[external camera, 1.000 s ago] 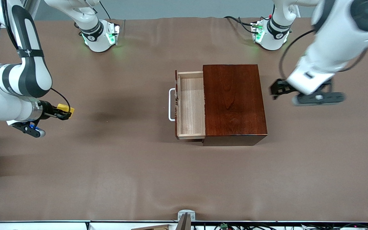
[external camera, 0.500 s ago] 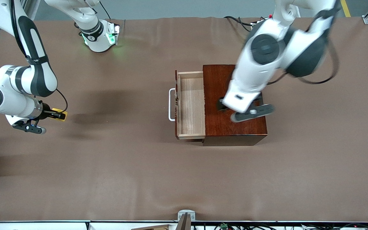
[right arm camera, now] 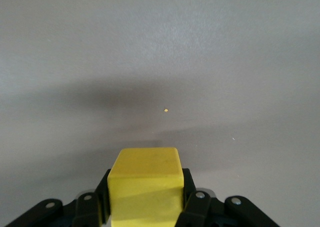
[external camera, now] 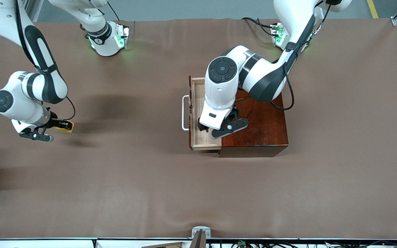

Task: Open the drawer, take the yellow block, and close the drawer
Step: 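Lower the cube with the right gripper while the left gripper reaches the drawer, then release the cube and retract the right gripper while the left gripper aligns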

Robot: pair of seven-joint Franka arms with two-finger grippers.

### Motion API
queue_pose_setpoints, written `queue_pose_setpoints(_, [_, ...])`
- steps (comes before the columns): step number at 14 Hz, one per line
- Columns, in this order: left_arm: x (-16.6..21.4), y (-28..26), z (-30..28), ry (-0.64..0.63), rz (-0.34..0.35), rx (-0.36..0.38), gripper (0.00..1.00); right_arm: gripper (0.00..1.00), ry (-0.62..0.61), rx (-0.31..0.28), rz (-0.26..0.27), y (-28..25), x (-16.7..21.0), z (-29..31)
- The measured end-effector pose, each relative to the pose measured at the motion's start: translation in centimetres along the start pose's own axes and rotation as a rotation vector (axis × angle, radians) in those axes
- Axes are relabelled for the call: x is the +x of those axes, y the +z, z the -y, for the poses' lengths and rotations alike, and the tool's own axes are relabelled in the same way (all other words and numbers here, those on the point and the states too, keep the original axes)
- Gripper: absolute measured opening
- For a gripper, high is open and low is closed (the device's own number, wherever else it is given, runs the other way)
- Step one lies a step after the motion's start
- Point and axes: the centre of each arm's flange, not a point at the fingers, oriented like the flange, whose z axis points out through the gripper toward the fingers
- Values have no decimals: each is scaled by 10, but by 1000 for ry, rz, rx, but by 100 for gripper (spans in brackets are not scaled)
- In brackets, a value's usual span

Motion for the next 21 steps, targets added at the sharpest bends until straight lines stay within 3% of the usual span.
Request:
queue_pose_setpoints(7, [-24,18,-27,-64,-51,-50,100,56,-8,-9,26,31,-2,1])
queue_pose_setpoints(8, [-30,15,-31,-73,-55,-59,100,61,-8,-9,26,31,-2,1])
queue_pose_setpoints(12, [-54,6,-48,-95,-58,-83,100,99,-8,-8,41,25,-1,1])
queue_pose_setpoints(16, [-84,13,-65,-85,-55,-85,100,100,-9,5,68,-36,8,2])
queue_pose_setpoints(21, [-116,34,-92,-157,-57,-99,100,100,-24,18,156,-127,18,10])
